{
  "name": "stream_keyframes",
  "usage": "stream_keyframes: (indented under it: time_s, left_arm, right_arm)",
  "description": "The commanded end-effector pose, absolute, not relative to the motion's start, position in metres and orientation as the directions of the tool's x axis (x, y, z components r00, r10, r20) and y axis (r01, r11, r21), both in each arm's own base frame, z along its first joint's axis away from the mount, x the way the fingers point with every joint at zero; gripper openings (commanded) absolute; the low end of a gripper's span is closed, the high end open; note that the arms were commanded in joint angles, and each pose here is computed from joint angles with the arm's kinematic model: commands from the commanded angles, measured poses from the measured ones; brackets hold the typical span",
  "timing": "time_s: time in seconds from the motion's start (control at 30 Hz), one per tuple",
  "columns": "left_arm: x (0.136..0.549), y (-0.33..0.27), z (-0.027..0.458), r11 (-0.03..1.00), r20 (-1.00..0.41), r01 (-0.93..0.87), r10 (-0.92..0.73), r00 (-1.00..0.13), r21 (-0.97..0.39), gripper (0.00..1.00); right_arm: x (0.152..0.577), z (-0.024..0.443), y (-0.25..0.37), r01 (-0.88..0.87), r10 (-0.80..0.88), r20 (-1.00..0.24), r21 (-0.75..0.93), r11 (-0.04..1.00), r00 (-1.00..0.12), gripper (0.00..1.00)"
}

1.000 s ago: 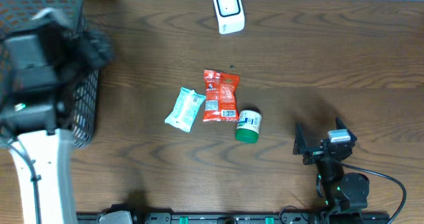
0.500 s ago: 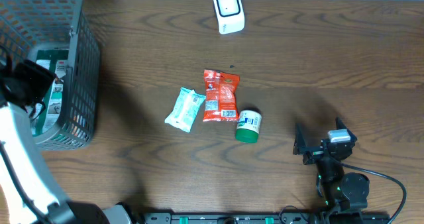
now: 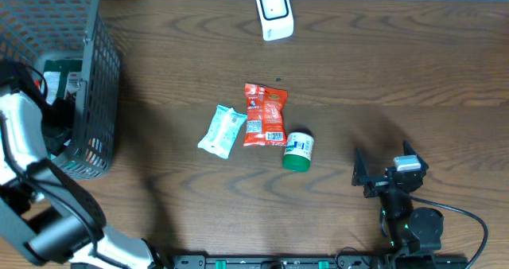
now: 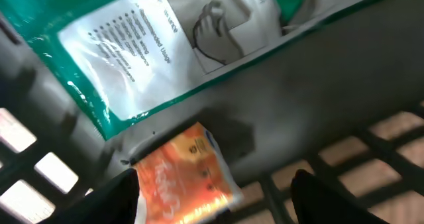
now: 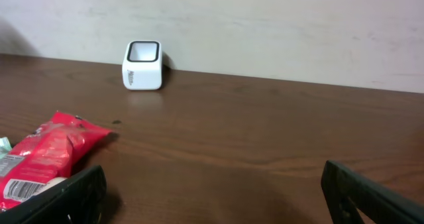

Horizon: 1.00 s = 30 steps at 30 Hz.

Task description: Scan the item barcode

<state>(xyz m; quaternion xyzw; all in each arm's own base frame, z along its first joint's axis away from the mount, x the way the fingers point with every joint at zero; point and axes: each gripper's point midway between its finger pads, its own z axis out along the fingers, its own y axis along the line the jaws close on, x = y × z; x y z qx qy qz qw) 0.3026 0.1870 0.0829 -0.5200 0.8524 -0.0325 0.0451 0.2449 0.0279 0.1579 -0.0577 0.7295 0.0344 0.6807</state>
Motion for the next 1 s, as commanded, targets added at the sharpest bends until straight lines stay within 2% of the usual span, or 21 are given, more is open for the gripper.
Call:
stream_keyframes:
  time_s: [0.0, 0.37, 0.43, 0.47, 0.53, 0.63, 0.97]
  left_arm:
    - [0.296, 0.187, 0.066, 0.449, -0.001, -0.892, -0.893, -0.450, -0.056, 0.74]
    - [0.286, 0.181, 0.031, 0.448, 0.109, -0.894, -0.889, -0.445, 0.008, 0.72]
    - [0.286, 0.181, 0.031, 0.448, 0.109, -0.894, -0.889, -0.444, 0.007, 0.51]
    - [0.286, 0.181, 0.031, 0.448, 0.108, -0.894, -0.889, -0.445, 0.006, 0.31]
    - [0.288, 0.182, 0.035, 0.447, 0.096, -0.895, -0.891, -0.445, -0.002, 0.12]
    - [0.292, 0.187, 0.046, 0.444, 0.067, -0.896, -0.894, -0.444, -0.018, 0.07]
    - [0.310, 0.212, 0.115, 0.428, -0.143, -0.893, -0.901, -0.410, -0.135, 0.07]
  right_arm:
    - [0.245, 0.157, 0.028, -0.131, -0.021, -0.997, -0.012, 0.991, -0.070, 0.99]
    - [0.245, 0.157, 0.028, -0.131, -0.021, -0.997, -0.012, 0.991, -0.070, 0.99]
    - [0.245, 0.157, 0.028, -0.131, -0.021, -0.997, -0.012, 0.991, -0.070, 0.99]
    - [0.245, 0.157, 0.028, -0.131, -0.021, -0.997, -0.012, 0.991, -0.070, 0.99]
    - [0.245, 0.157, 0.028, -0.131, -0.021, -0.997, -0.012, 0.991, -0.070, 0.99]
    - [0.245, 0.157, 0.028, -0.131, -0.021, -0.997, -0.012, 0.991, -0.070, 0.99]
    - [0.245, 0.157, 0.028, -0.131, -0.021, -0.997, -0.012, 0.991, -0.070, 0.99]
